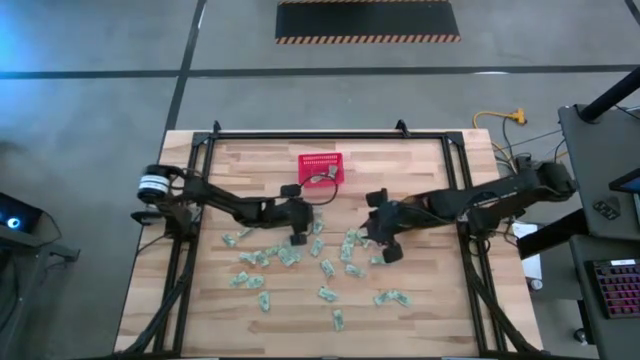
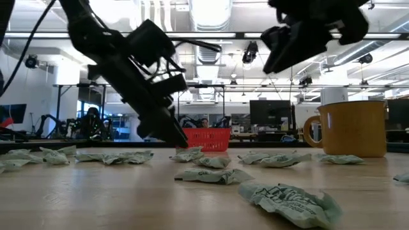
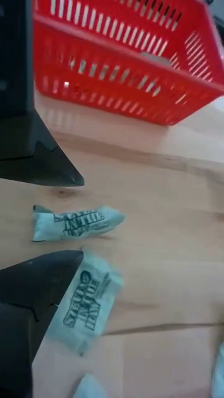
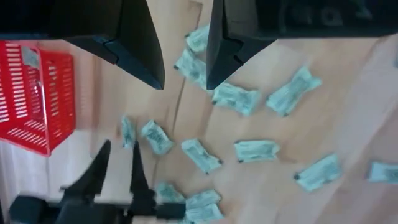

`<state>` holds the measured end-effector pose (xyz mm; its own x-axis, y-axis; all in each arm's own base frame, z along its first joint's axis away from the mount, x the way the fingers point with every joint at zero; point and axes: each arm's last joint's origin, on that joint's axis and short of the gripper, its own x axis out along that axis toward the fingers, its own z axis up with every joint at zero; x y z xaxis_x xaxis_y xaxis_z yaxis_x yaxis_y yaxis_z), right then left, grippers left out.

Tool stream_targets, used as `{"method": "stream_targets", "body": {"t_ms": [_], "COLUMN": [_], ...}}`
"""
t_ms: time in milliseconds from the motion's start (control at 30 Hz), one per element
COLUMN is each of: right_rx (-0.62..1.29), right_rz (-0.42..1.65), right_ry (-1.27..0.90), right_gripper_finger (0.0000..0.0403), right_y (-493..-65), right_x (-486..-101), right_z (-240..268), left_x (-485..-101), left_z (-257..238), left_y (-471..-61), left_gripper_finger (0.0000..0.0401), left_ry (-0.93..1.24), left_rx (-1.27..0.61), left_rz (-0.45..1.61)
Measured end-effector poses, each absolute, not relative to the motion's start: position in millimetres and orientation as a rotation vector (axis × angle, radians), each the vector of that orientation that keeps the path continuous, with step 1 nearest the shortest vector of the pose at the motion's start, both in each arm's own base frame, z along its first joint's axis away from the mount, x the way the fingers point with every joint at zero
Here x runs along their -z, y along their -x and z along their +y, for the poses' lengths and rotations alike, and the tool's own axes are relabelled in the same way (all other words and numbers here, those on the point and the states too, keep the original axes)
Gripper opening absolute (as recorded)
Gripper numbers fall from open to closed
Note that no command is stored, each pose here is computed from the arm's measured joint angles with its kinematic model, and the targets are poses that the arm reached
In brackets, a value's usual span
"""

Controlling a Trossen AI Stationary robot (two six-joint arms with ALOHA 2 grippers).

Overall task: Pick and place Stevia / Truvia into bins
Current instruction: Put the white stevia packet into the red bin

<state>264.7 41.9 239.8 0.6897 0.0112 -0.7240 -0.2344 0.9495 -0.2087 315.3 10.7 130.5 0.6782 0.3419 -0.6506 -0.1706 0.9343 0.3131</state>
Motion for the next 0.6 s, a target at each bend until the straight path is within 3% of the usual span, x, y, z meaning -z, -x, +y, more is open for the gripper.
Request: {"method": "stream_targets", "body": {"t_ms": [333, 600], "right_rx": [-0.131, -0.133], "right_rz": [0.740, 0.737], "right_ry": [0.279, 0.285], "right_gripper_finger": [0.0103, 0.0094], "right_y": [-254, -257], "right_x": [-247, -245], "right_z": [41, 42], "left_x": [-124, -125], "left_z": [22, 22], "left_y": [-322, -320], "left_gripper_finger": [0.0146, 0.0024], "left_ry": [-0.147, -0.140], "left_rx": [-0.276, -0.233], "left_rz": [0.846, 0.857]}}
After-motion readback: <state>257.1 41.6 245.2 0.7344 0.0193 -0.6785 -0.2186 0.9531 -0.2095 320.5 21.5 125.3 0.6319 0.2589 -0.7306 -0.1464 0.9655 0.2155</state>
